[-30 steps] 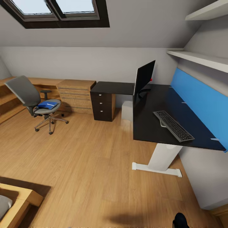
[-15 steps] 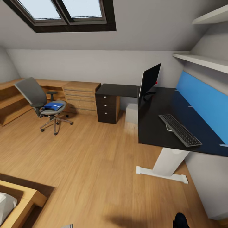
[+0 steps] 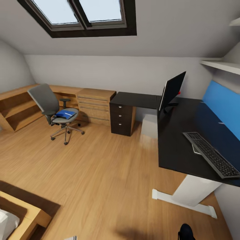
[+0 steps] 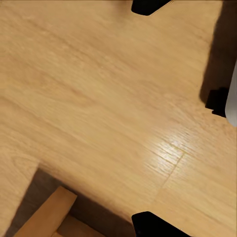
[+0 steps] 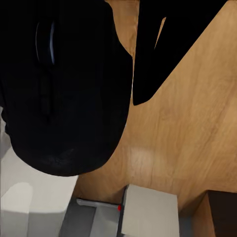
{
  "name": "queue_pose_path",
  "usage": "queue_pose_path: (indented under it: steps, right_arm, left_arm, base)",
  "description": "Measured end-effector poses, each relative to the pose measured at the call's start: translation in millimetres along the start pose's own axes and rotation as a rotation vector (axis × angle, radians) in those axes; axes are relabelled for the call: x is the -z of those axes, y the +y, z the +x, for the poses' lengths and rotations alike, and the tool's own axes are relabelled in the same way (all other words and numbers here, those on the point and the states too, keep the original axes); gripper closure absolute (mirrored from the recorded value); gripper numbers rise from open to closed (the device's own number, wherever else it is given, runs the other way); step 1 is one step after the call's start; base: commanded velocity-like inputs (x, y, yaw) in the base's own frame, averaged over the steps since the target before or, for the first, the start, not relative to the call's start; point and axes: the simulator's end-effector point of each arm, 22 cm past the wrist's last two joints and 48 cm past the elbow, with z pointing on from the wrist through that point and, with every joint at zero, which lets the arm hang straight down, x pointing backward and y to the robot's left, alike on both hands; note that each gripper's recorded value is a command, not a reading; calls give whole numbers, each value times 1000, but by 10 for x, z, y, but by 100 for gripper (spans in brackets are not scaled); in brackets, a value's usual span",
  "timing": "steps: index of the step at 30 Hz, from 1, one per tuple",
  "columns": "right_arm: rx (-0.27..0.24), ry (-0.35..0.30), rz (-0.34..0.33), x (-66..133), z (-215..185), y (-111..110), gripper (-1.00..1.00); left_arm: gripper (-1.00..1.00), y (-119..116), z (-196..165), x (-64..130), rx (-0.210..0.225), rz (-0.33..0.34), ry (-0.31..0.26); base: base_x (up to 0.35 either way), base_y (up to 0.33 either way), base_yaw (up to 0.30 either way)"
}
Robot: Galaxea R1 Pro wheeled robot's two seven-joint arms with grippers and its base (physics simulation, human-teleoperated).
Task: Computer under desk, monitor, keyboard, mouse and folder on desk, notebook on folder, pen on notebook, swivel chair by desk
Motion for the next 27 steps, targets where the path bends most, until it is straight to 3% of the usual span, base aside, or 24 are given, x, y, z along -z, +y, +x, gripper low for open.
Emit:
queue_pose_path:
  steps: [7, 14, 19, 27]
  right_arm:
    - [-20, -2, 2, 22, -22, 84, 100]
    - [-32, -7, 5, 22, -51, 117, 100]
    - [-38, -16, 33, 7, -87, 60, 100]
    - [-44, -27, 60, -7, -134, -2, 100]
  left_arm:
    - [-100, -13, -13, 5, -3, 4, 1]
    - [-100, -51, -64, 9, -8, 17, -13]
    - [-100, -56, -95, 14, -7, 18, -21]
    - [-100, -35, -131, 21, -1, 11, -25]
  base:
    - [311, 0, 227]
    - [69, 0, 190]
    - [39, 0, 170]
    - [269, 0, 175]
